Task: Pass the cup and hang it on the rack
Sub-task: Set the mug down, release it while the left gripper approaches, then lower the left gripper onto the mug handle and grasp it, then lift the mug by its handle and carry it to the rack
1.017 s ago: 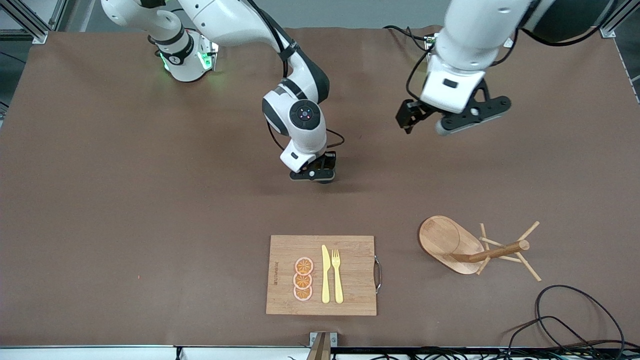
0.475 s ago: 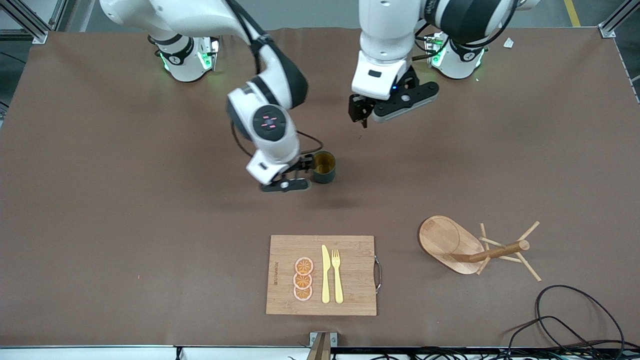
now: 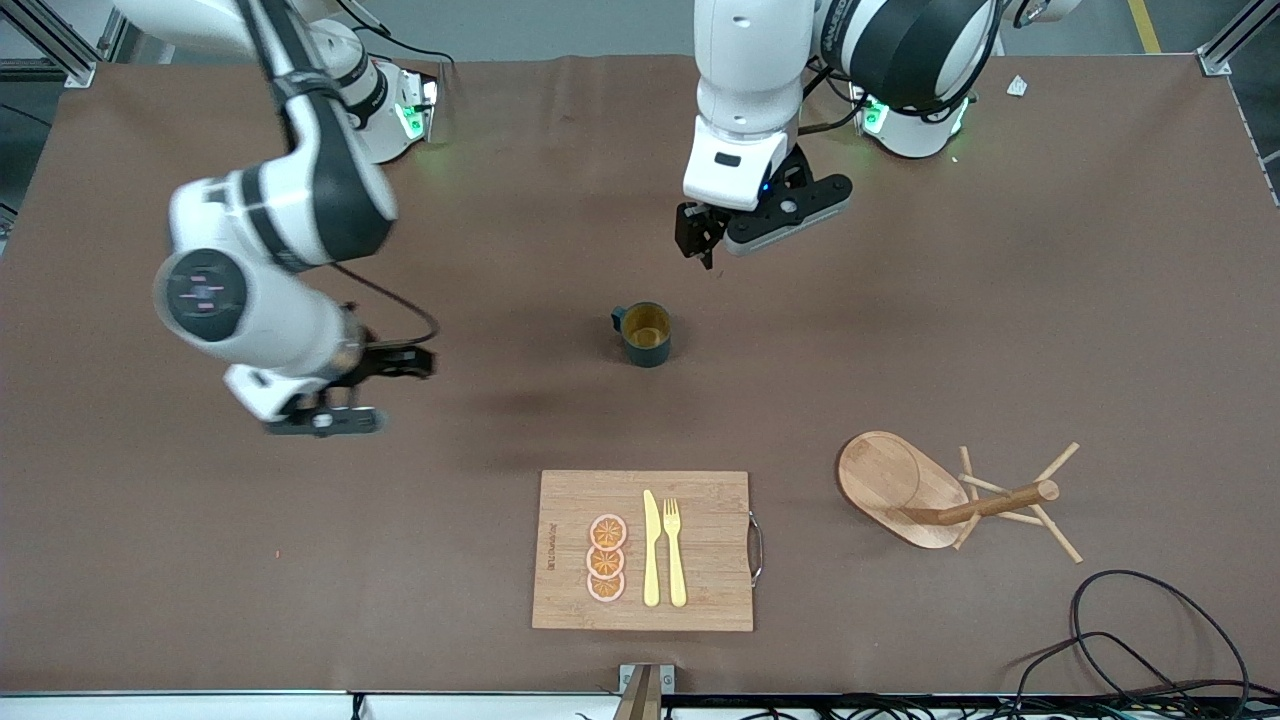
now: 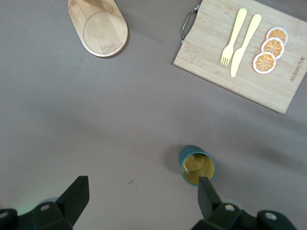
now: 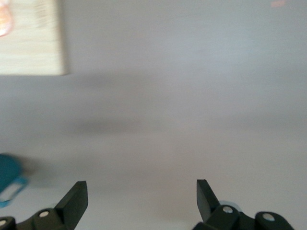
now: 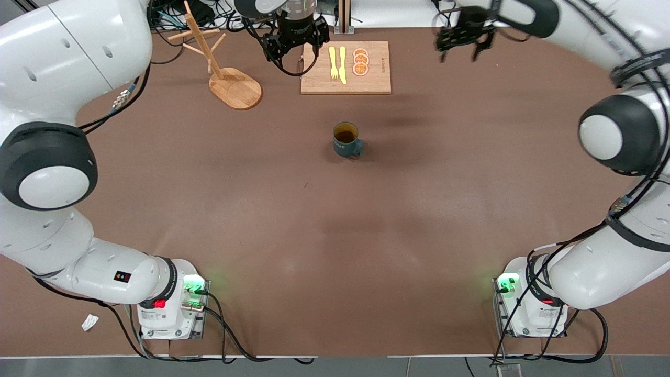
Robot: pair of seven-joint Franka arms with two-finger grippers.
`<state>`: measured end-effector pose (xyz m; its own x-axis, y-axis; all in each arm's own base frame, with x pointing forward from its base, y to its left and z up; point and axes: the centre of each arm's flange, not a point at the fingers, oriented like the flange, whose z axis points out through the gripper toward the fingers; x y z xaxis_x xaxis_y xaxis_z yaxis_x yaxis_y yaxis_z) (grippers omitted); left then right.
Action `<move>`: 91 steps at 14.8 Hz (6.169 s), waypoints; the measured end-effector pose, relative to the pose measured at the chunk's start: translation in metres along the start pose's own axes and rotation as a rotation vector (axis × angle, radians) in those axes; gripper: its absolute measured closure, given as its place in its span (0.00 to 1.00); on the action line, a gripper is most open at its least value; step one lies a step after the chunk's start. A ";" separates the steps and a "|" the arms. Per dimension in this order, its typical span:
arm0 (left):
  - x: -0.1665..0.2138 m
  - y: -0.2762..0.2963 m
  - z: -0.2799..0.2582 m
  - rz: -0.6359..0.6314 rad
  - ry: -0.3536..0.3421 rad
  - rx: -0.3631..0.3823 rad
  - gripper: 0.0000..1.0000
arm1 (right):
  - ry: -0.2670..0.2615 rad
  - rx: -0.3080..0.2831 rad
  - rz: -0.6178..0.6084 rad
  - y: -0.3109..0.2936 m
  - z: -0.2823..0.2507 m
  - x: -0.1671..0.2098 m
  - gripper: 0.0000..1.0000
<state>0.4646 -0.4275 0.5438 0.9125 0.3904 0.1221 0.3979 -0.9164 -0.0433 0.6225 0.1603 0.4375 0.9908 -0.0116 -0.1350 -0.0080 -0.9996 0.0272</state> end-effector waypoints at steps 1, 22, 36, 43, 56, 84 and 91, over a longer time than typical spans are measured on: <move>-0.005 0.006 0.006 0.014 0.002 0.002 0.00 | 0.002 -0.011 0.009 0.024 -0.003 -0.001 0.00; -0.241 0.155 0.288 -0.271 0.606 0.178 0.00 | -0.006 0.027 0.042 0.222 -0.069 -0.047 0.00; -0.251 0.173 0.364 -0.368 0.647 0.020 0.08 | -0.022 0.028 0.031 0.224 -0.102 -0.048 0.00; -0.254 0.173 0.371 -0.414 0.644 -0.001 0.33 | 0.032 0.026 0.022 0.220 -0.127 -0.054 0.00; -0.199 0.192 0.328 -0.515 0.475 -0.087 0.81 | 0.106 0.032 -0.003 0.208 -0.170 -0.098 0.00; 0.278 -0.092 0.100 -0.578 -0.903 -0.641 0.81 | 0.080 0.045 0.014 0.220 -0.203 -0.151 0.00; 0.335 -0.192 0.165 -0.438 -1.025 -0.811 0.81 | 0.080 0.036 0.015 0.220 -0.204 -0.151 0.00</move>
<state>0.7092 -0.1064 0.4294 0.5304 0.2235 -0.8177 0.8247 -0.3595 0.4367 0.4986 -0.0529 0.6659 0.9982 -0.0261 -0.0549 -0.0265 -0.9996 -0.0068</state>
